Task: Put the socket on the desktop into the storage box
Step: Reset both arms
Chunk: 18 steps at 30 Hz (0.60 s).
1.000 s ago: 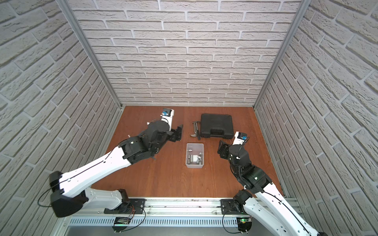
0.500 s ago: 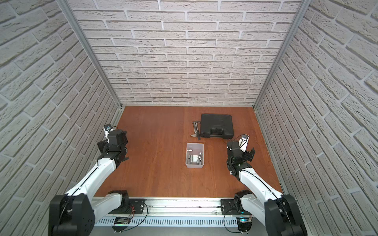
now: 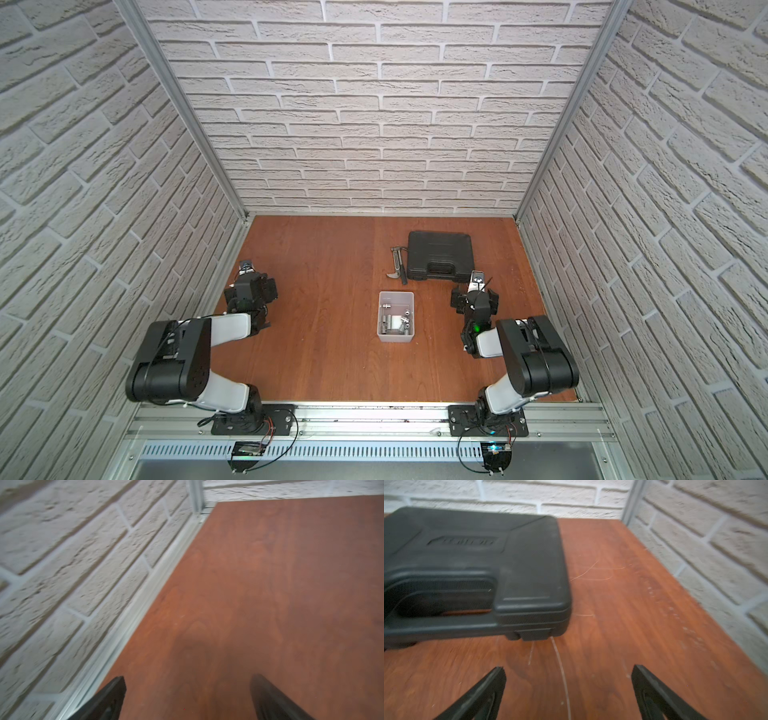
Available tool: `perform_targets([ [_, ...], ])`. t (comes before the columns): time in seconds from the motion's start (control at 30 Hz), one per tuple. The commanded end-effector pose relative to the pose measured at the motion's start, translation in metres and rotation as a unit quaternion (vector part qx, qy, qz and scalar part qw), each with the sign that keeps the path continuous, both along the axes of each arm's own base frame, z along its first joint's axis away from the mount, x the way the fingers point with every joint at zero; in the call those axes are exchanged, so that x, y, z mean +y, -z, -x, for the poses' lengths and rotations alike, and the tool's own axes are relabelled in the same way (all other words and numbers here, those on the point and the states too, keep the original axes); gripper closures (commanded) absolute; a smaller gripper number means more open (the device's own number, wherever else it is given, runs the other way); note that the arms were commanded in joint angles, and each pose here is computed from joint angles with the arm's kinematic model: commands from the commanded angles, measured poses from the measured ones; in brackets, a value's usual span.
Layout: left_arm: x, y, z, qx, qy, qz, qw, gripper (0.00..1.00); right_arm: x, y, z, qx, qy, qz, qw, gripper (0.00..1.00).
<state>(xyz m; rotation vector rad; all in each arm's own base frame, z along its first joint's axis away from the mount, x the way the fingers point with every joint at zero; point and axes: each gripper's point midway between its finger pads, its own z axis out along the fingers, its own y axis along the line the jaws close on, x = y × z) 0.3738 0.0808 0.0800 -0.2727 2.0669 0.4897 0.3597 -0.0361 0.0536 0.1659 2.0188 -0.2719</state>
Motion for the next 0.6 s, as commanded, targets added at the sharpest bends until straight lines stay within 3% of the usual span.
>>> perform_targets([
  [0.0, -0.0234, -0.0152, -0.0162, -0.047, 0.083, -0.002, 0.995, 0.02, 0.0203, -0.0424, -0.037, -0.053, -0.075, -0.004, 0.996, 0.01],
  [0.07, -0.029, -0.0155, -0.018, -0.087, 0.114, 0.009, 0.99, 0.02, 0.0167, -0.0388, -0.0358, -0.044, -0.074, -0.015, 0.996, 0.01],
  [0.57, -0.0261, -0.0089, -0.0132, -0.073, 0.101, 0.006, 0.992, 0.02, 0.0172, -0.0409, -0.0349, -0.042, -0.073, -0.014, 0.996, 0.01],
])
